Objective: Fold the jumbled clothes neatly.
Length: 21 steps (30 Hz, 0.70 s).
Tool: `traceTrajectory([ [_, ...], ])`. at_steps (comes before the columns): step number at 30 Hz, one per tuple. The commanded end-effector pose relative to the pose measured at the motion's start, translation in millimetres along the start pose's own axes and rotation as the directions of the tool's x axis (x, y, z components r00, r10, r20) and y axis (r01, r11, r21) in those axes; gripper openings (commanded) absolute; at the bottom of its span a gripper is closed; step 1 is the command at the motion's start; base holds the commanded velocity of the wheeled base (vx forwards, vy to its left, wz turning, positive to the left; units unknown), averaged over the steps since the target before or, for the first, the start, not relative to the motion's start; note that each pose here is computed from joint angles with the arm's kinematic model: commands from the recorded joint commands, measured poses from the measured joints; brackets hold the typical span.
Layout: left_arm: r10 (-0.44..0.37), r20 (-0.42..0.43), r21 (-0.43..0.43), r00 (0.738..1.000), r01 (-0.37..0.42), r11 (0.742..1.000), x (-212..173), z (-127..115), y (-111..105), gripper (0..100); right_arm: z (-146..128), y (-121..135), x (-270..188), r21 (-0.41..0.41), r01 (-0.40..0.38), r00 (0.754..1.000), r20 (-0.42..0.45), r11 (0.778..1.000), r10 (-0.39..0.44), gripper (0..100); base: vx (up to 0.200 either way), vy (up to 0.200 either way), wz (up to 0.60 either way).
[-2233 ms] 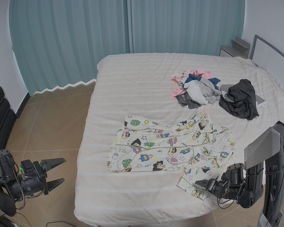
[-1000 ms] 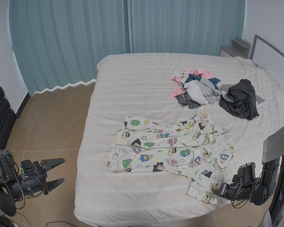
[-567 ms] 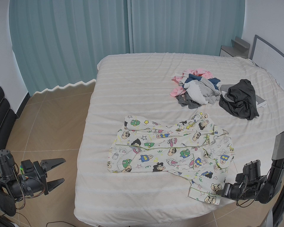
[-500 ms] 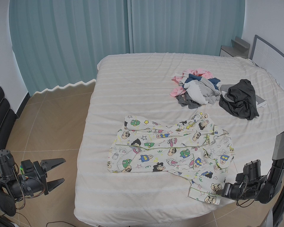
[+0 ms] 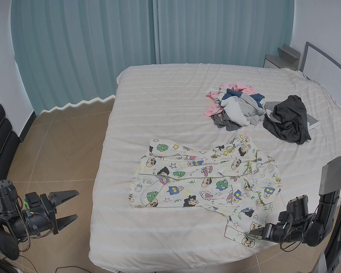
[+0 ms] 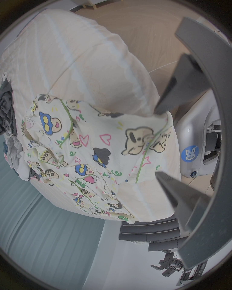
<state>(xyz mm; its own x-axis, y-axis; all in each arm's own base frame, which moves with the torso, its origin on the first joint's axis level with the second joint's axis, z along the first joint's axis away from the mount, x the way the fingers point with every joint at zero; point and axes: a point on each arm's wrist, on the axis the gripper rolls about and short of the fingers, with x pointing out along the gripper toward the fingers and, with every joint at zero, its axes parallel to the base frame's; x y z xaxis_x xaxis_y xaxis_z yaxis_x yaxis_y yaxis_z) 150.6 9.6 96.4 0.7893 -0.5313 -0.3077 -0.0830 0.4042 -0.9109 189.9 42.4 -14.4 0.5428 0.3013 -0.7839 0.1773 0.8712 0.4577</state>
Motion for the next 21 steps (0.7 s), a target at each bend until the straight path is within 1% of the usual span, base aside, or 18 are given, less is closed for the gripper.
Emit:
traceTrajectory([
  [1,0.012,-0.007,-0.012,1.000,-0.012,1.000,-1.4,-3.4,3.2,100,-12.6,-0.2,10.0,-0.013,0.013,0.998,-0.064,1.000,-0.013,100,0.000,0.000,0.00],
  [6,0.012,-0.007,-0.012,1.000,-0.012,1.000,-1.4,-3.4,3.2,100,-23.1,1.3,24.2,-0.029,0.020,0.994,-0.105,0.999,-0.023,100,0.000,0.000,0.00],
  [7,0.013,-0.006,-0.012,1.000,-0.013,1.000,-1.4,-3.4,3.2,100,-23.9,1.3,26.7,-0.029,0.021,0.995,-0.101,0.999,-0.024,100,0.000,0.000,0.00],
  [13,0.013,-0.006,-0.012,1.000,-0.013,1.000,-1.4,-3.4,3.2,100,-21.2,-1.7,38.2,-0.031,0.060,0.998,-0.010,0.998,-0.061,100,0.000,0.000,0.00],
  [16,0.014,-0.007,-0.013,1.000,-0.014,1.000,-1.2,-3.3,3.4,100,-19.6,-1.1,39.2,-0.026,0.051,0.999,0.010,0.998,-0.051,100,0.000,0.000,0.00],
  [21,0.017,-0.009,-0.017,1.000,-0.018,1.000,-0.2,-2.8,4.2,100,-19.3,1.3,38.2,-0.002,0.042,0.999,0.016,0.999,-0.042,100,0.000,0.000,0.00],
])
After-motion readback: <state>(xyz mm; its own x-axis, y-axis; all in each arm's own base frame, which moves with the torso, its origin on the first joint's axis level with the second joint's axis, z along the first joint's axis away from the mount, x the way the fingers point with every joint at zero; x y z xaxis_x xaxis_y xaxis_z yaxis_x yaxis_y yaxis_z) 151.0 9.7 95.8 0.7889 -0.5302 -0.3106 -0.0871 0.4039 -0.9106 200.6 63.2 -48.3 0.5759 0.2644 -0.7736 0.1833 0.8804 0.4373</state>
